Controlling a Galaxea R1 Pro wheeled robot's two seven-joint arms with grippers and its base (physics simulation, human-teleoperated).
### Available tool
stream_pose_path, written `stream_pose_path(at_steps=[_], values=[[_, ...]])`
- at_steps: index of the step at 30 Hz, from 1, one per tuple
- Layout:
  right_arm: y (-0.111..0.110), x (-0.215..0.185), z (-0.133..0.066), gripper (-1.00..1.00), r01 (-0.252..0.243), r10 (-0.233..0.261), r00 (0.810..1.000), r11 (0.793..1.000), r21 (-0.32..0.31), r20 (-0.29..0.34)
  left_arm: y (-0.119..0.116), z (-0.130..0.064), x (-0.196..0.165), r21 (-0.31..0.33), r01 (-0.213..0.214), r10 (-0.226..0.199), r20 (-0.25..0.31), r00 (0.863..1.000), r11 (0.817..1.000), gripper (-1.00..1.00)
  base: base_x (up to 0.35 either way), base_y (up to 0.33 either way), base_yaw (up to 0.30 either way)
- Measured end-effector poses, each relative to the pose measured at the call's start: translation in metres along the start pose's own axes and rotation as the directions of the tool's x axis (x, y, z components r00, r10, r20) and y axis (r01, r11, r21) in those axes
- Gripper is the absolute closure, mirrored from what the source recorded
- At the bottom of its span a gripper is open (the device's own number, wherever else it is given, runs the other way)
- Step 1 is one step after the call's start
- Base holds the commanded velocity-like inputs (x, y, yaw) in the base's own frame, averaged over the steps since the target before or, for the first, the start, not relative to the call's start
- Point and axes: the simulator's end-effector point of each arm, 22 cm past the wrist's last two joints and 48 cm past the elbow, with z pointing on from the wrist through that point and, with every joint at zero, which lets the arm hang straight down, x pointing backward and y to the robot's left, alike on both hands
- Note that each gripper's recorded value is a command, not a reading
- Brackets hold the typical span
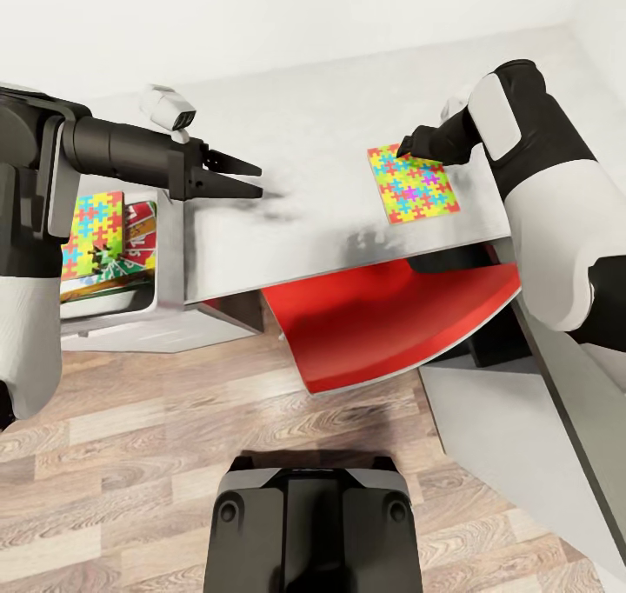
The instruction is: Put all the toys in the child's room - the three board games (two on the bed and one on the table), the two jigsaw puzzles on the table, and the tennis ball on the table - inside the toy box on the table in the child's room.
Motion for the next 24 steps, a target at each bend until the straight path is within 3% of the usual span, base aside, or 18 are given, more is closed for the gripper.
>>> stream_pose_path(at_steps=[24], values=[[0.0028, 0.0012, 0.0009, -1.00, -0.012, 0.012, 1.000, 1.000, -0.015, -0.004, 0.0003, -0.0004, -0.0003, -0.001, 0.000, 0.000, 0.001, 1.000, 1.000, -1.00, -0.109, 0.043, 0.000]])
